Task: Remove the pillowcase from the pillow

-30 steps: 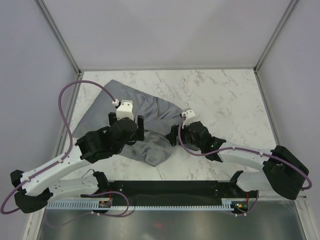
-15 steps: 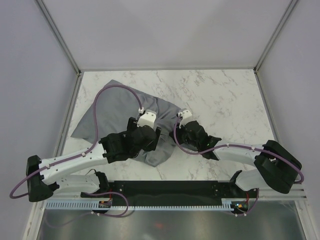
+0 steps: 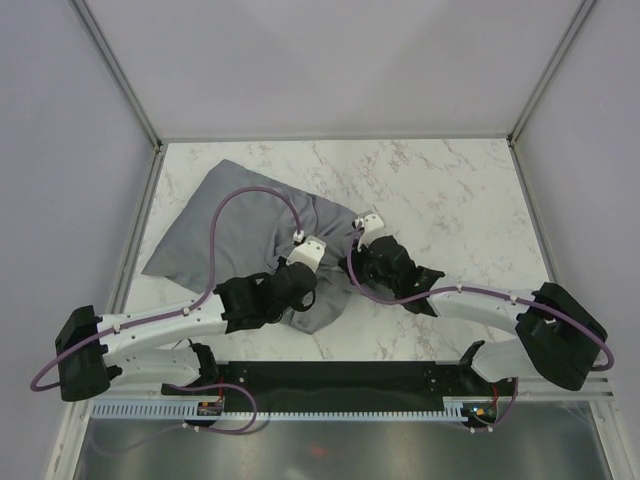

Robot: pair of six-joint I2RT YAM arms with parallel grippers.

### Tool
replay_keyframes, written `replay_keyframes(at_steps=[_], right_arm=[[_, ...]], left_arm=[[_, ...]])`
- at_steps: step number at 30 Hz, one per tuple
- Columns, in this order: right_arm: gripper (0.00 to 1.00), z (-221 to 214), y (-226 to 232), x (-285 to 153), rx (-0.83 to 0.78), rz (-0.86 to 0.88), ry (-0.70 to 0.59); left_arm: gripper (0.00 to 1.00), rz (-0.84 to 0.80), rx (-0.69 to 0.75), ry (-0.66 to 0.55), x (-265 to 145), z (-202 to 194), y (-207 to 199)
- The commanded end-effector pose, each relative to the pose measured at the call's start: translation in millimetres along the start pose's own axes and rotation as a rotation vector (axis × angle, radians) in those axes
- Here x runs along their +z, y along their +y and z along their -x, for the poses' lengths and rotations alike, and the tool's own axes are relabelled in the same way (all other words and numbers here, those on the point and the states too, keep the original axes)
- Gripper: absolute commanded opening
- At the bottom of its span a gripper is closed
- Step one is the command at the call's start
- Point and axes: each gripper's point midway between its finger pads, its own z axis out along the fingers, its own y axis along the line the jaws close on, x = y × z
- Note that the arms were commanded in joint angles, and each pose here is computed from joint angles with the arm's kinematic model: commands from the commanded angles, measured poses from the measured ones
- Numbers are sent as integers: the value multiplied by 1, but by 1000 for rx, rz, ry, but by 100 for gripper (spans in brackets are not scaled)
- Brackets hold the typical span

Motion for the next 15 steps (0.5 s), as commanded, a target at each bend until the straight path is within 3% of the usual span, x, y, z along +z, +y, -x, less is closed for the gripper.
replay_keyframes(at_steps=[1,3,9,15], right_arm=[[0,55,1,-5,2,-30,-105],[0,66,-12,-7,5,-66,-114],[0,98,-40,-1,26,-112,-137],[0,123,-74,21,14,-186,-131]], left_arm=[[8,-98,-16,-82,-8,14,-12],[2,-121,-19,-84,-11,11,-12],[2,-300,-52,-117,-34,14,-32],[2,-506,42,-21,-51,-2,-75]])
